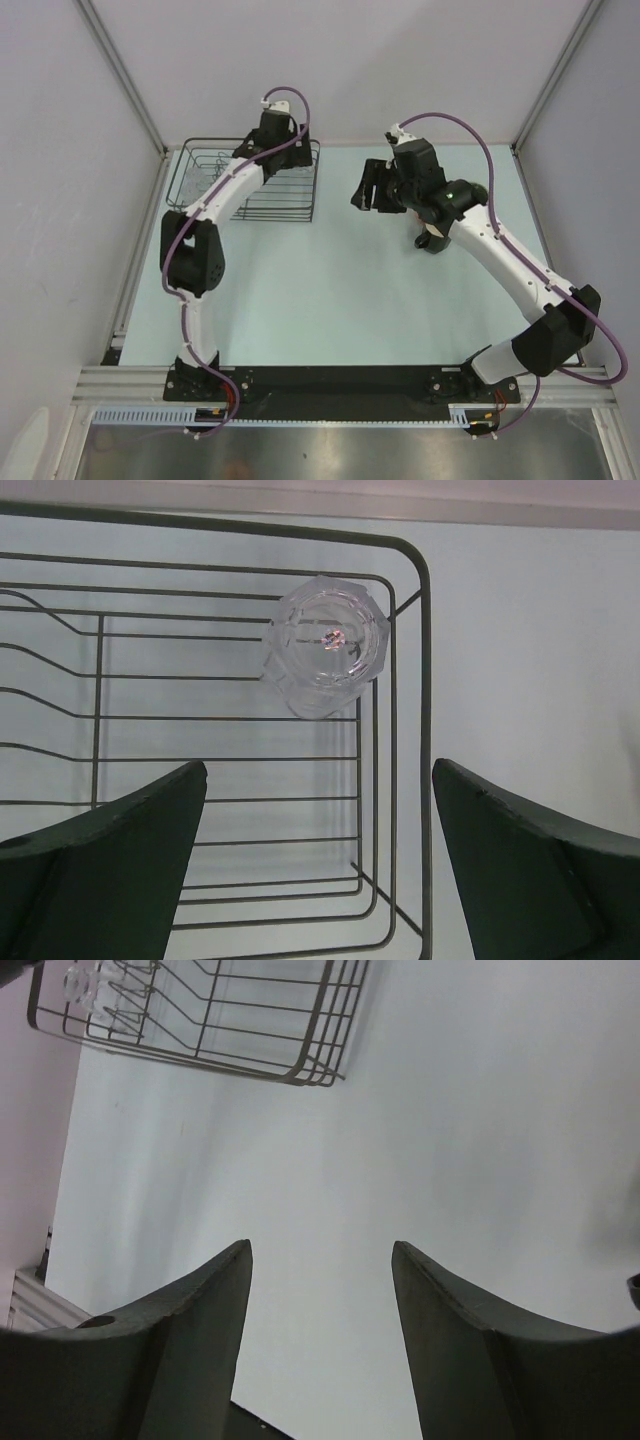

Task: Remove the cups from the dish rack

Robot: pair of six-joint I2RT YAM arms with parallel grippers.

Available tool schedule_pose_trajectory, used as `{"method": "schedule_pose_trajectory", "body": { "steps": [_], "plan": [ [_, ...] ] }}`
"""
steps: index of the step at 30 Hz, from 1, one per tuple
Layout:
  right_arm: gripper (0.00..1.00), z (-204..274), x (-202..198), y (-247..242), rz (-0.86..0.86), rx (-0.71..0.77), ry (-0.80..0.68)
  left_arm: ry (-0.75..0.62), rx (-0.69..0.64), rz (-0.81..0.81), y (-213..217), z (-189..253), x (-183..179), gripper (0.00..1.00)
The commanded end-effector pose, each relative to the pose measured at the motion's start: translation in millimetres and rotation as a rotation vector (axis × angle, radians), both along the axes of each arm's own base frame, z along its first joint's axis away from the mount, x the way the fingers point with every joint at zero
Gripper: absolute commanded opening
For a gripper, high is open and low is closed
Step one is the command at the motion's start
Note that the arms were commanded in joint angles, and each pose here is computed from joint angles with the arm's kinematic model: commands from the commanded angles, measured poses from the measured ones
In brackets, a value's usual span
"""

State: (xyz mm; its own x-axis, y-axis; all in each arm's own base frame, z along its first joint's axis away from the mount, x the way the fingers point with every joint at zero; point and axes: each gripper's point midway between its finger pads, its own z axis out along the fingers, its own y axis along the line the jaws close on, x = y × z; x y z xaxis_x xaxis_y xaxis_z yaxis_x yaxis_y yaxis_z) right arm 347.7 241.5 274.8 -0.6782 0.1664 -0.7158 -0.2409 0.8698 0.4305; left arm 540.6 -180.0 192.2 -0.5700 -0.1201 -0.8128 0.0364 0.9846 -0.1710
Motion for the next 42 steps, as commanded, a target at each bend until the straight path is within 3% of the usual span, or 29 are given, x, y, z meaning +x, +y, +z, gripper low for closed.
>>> {"method": "schedule_pose_trajectory", "body": {
  "steps": [1, 29, 42],
  "plan": [
    [0.64, 21.3, -6.0, 9.0, 0.053, 0.024, -0.072, -0.046, 0.096, 0.026, 1.3, 6.7, 21.7, 1.00],
    [0.63, -29.6, -50.7, 9.2, 0.103, 0.084, 0.021, -0.147, 0.083, 0.028, -31.3, -55.1, 86.8, 1.00],
    [0.63, -43.6, -56.0, 4.6, 0.106, 0.059, 0.042, -0.114, 0.088, 0.017, -34.9, -79.5, 87.7, 0.96]
  ]
}}
